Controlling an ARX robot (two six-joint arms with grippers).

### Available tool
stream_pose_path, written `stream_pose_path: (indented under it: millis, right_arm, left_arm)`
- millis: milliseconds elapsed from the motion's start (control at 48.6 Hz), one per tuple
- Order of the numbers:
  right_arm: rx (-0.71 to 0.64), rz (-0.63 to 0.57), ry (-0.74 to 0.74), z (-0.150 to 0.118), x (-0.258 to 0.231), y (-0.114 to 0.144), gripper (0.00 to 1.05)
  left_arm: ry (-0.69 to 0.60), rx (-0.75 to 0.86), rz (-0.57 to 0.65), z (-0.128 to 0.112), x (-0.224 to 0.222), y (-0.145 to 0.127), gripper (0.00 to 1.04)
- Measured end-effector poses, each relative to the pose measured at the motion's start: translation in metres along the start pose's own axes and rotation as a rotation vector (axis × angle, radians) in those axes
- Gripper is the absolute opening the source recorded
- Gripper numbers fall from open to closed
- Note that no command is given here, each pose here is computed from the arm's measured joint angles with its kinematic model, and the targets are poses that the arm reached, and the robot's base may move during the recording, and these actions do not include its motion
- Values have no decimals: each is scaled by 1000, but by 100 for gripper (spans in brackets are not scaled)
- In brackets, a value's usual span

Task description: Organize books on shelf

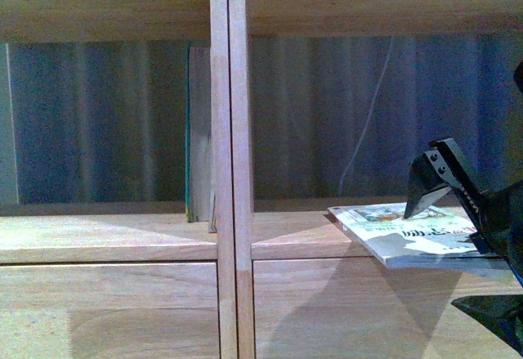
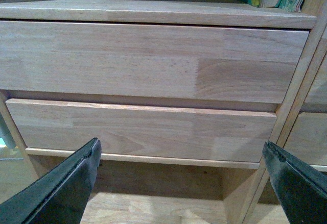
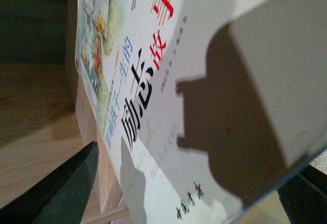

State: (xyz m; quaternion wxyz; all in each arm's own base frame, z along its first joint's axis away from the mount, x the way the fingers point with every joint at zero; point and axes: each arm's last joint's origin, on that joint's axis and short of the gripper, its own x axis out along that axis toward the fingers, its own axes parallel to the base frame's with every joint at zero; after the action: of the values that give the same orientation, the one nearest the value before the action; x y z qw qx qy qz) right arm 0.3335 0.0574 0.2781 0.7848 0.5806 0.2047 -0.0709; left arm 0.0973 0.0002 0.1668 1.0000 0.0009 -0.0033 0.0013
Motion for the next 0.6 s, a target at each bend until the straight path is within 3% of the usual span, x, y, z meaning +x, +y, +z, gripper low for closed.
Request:
stream_pose_path:
  millis: [247,597]
  right_arm:
    - [-1,1,-35,1,10,7,98]
    - [-1,17,-35,1,10,10,40]
  left_arm:
    - [0,0,0,0,0,0,97]
    - [0,0,0,0,0,0,97]
